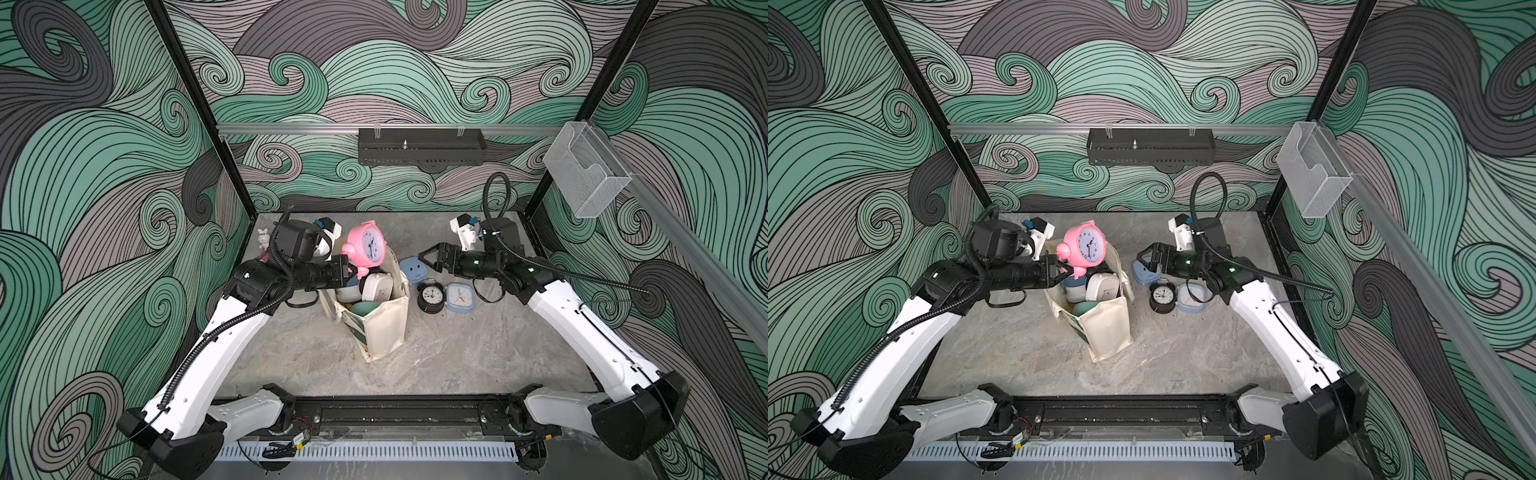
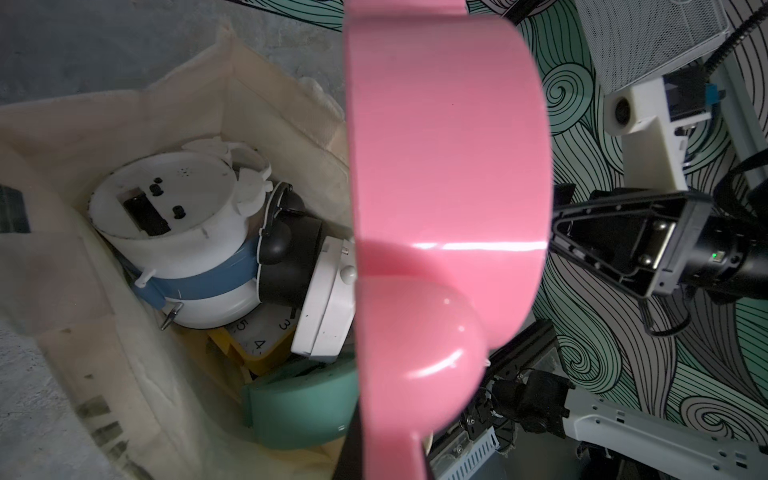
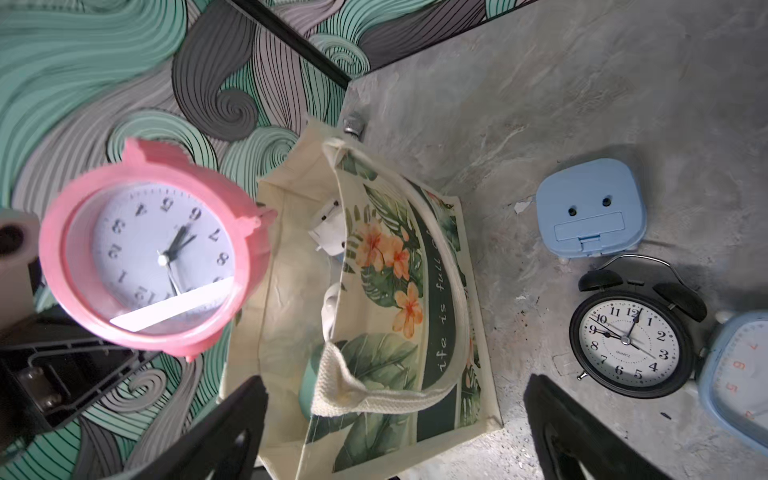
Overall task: Put the alarm clock into the canvas bag
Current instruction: Place the alarm at the canvas bag.
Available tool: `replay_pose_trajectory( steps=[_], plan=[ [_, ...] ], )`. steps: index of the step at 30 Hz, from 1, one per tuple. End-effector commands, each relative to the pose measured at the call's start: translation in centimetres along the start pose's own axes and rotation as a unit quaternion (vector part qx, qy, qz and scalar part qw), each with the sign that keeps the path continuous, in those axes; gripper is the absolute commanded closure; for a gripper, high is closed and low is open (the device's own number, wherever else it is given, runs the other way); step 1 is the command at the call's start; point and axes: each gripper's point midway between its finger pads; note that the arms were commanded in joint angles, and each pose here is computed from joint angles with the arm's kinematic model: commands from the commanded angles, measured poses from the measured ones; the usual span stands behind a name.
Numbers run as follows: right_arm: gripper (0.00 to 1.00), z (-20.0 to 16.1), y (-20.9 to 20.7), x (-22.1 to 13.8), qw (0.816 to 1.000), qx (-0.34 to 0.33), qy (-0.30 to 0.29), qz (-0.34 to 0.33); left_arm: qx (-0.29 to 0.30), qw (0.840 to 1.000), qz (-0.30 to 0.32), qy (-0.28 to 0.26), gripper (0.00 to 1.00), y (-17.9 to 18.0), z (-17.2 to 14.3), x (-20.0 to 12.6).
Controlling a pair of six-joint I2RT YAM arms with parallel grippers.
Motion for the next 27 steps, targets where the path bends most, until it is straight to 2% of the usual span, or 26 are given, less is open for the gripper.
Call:
replay_pose_trajectory(
  steps=[1,7,12,20,21,23,24,27],
  plan=[
    [0.06,-0.1,0.9,1.0,0.998,-0.065,0.020,-0.011,-0.027,0.999,-0.012,0.020,1.00,0.0,-0.2,0.5],
    [0.09,-0.7,2.0,2.7,0.995,-0.087,0.044,-0.001,-0.067,0.997,0.007,0.034,1.00,2.4,-0.6,1.4],
    [0.08,-0.7,2.3,3.4,0.994,-0.095,0.045,0.002,-0.099,0.993,-0.004,0.070,1.00,3.8,-2.2,3.2],
    [0.11,-1.2,1.9,5.0,0.992,-0.108,0.063,-0.015,-0.112,0.988,0.009,0.111,1.00,5.0,-4.2,3.2],
    [0.12,-1.2,1.9,5.2,0.992,-0.109,0.065,-0.016,-0.106,0.988,0.012,0.111,0.92,5.0,-4.3,2.9],
    [0.13,-1.2,1.9,5.5,0.991,-0.112,0.068,-0.019,-0.100,0.988,0.023,0.113,0.68,5.3,-4.5,2.7],
    [0.13,-1.1,1.8,5.7,0.991,-0.115,0.069,-0.021,-0.095,0.989,0.025,0.111,0.60,5.4,-4.5,2.6],
    [0.14,-1.0,1.9,5.9,0.990,-0.119,0.070,-0.026,-0.079,0.992,0.039,0.093,0.47,5.8,-3.9,2.3]
  ],
)
Point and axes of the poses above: each gripper's point midway between its finger pads, its own x axis out along the fingers, its own y axis along the line the jaws close on, z = x × y, and after that the axes turned 6 degrees about -x, right-handed
